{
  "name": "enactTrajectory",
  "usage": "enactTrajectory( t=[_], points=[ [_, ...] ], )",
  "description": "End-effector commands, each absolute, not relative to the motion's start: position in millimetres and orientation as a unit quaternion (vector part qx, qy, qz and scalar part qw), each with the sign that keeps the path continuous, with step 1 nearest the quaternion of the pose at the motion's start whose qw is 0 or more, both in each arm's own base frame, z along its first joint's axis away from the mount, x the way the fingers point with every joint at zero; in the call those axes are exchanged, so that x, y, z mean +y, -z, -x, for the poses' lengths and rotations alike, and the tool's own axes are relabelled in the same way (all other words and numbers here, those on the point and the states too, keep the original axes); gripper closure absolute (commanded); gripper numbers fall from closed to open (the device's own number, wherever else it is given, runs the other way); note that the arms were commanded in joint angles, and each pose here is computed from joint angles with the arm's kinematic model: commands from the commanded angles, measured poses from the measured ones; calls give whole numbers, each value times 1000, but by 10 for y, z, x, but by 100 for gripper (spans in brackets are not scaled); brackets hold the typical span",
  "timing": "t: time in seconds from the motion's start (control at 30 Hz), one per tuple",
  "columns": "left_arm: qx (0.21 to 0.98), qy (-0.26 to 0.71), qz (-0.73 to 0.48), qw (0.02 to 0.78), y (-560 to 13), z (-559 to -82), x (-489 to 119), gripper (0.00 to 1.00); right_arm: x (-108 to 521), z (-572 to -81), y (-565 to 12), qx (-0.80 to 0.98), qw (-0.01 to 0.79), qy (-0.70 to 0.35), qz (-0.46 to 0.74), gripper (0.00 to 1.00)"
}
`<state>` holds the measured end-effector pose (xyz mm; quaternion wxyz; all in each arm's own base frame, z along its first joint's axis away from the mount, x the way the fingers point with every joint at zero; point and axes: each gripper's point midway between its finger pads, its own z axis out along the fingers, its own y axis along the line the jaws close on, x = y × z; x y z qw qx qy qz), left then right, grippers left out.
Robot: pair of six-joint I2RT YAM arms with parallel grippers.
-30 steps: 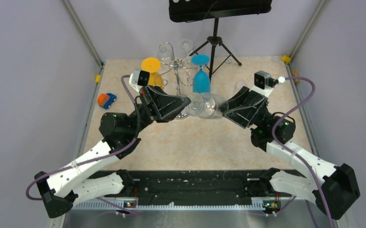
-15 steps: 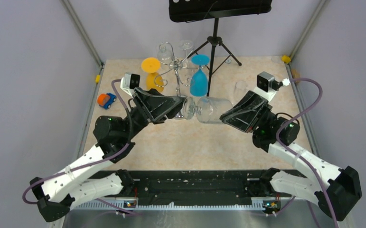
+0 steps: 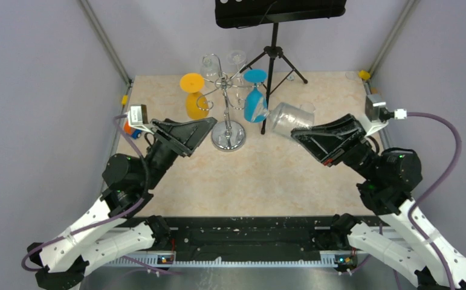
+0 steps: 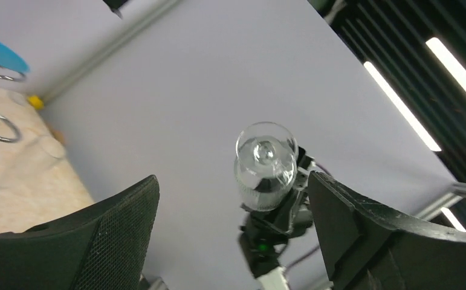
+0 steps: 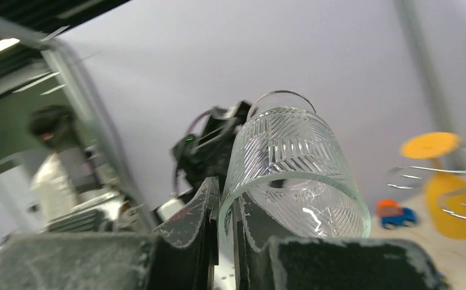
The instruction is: Take the wine glass off the wine glass rack
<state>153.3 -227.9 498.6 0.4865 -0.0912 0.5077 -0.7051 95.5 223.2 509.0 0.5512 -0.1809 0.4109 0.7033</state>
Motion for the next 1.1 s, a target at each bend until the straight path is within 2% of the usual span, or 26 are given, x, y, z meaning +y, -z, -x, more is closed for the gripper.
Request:
enactTrajectory(
  t=[0.0, 0.17, 0.3, 0.37, 0.47, 0.63, 0.87, 1.07],
  points=[
    [555, 577, 76, 594, -4778, -1761, -2029, 5, 1804, -1554, -4959, 523, 671, -520, 77, 100],
    [611, 467, 48, 638, -4617, -1888, -1842, 4, 1079, -2113, -4563, 633, 711, -298, -67, 100],
    [638, 399, 54, 656, -4486, -1988, -1667, 4, 572, -2324, -4246, 693, 701, -113, -123, 100],
    [647, 372, 62, 663, -4434, -2029, -1578, 4, 443, -2403, -4049, 727, 675, -29, -122, 100],
    [653, 349, 64, 668, -4378, -2056, -1514, 4, 512, -2589, -3778, 761, 643, 43, -74, 100],
    [661, 329, 62, 672, -4310, -2075, -1464, 4, 603, -2911, -3255, 812, 579, 45, -57, 100],
    [671, 310, 48, 672, -4213, -2079, -1447, 4, 282, -3099, -2769, 858, 505, 20, -96, 100],
    [671, 261, 65, 691, -4209, -2124, -1234, 3, 339, -3261, -2159, 903, 422, -16, -71, 100]
  ],
)
